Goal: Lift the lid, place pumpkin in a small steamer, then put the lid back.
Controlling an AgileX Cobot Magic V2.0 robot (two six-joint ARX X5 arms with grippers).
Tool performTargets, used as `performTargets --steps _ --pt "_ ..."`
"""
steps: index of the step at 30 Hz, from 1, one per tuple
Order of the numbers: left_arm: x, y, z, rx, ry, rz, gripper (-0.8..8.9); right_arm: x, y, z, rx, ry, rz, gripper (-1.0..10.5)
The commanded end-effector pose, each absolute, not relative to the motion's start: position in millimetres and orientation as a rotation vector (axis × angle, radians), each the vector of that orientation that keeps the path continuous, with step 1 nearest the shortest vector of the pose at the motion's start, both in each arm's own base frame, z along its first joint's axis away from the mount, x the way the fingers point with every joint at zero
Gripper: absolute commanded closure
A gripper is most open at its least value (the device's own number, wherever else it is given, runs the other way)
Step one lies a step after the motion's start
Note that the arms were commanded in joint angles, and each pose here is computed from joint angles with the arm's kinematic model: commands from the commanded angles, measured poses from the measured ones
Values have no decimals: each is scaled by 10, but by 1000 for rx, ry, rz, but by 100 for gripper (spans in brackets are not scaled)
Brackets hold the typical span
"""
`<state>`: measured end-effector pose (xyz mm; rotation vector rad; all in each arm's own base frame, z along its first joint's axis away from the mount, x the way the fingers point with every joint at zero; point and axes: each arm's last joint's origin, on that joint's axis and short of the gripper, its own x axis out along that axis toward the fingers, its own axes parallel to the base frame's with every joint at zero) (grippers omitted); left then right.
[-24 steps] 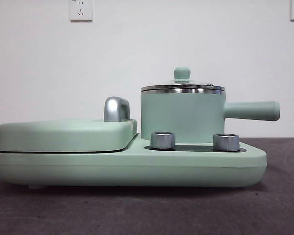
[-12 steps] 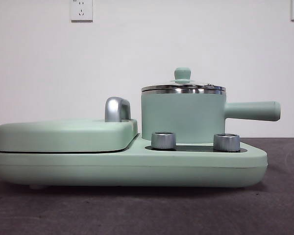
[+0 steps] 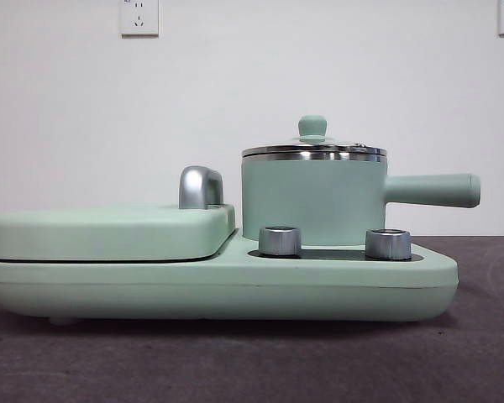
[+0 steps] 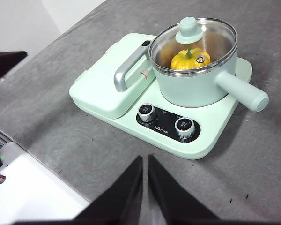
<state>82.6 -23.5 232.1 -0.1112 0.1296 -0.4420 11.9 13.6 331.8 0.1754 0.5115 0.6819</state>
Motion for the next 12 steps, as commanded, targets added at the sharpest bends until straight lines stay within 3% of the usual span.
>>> performTargets --steps 1,7,12 --pt "854 -190 2115 -100 79 -383 808 111 132 3346 170 494 693 931" --pt "901 -87 1772 -152 112 -173 808 111 132 3346 170 494 693 931" --pt "934 -52 1625 -149 149 -88 808 111 132 3346 170 494 693 931"
